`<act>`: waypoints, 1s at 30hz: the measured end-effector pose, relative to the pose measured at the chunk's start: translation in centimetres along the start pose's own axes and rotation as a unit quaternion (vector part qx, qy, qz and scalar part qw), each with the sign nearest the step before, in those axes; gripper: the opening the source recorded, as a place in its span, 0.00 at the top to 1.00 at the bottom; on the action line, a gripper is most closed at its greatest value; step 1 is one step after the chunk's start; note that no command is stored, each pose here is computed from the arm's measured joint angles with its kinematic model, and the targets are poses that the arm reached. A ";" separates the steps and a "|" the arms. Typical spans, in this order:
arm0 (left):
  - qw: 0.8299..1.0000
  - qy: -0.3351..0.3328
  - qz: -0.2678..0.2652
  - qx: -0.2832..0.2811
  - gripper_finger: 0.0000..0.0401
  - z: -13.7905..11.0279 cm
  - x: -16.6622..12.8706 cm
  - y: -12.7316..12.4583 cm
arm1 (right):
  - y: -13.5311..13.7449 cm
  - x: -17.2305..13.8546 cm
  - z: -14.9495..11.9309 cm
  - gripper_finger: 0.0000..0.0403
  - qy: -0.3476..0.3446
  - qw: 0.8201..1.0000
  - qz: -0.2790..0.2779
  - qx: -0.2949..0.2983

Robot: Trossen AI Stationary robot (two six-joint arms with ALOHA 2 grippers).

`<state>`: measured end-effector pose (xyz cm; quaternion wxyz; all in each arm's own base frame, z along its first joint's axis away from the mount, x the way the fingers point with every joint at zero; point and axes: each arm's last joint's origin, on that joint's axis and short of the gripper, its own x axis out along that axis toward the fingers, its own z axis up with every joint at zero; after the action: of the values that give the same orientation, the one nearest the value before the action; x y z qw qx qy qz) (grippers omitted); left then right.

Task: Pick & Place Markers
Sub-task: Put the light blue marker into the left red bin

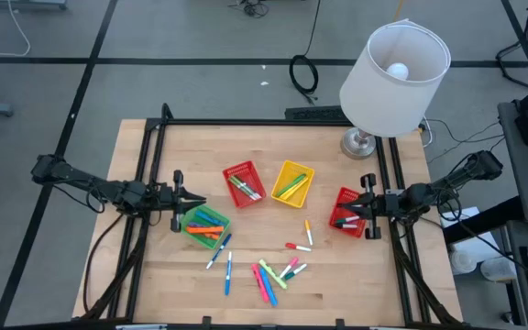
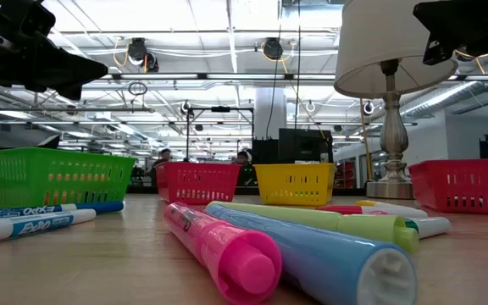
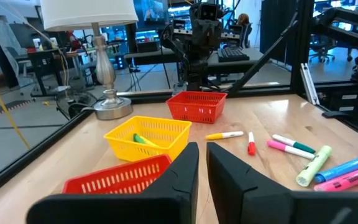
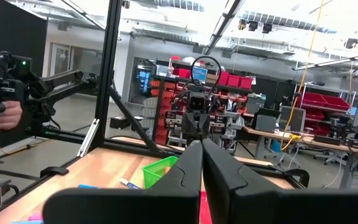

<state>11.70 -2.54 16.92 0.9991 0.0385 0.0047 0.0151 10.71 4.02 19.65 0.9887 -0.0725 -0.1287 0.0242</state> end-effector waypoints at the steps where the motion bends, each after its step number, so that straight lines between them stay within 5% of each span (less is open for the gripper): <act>1: 1.000 0.000 0.000 0.000 0.90 0.0 0.0 0.0 | 0.0 0.0 0.0 1.00 0.000 1.000 0.000 0.000; 30: 1.000 -0.004 0.001 -0.017 0.90 0.1 0.0 0.0 | -0.1 0.1 -0.1 1.00 0.012 1.000 -0.026 -0.010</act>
<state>11.70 -2.54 17.02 0.9996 0.0217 0.0005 0.0156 10.80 3.89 19.54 0.9897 -0.0791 -0.1193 -0.0040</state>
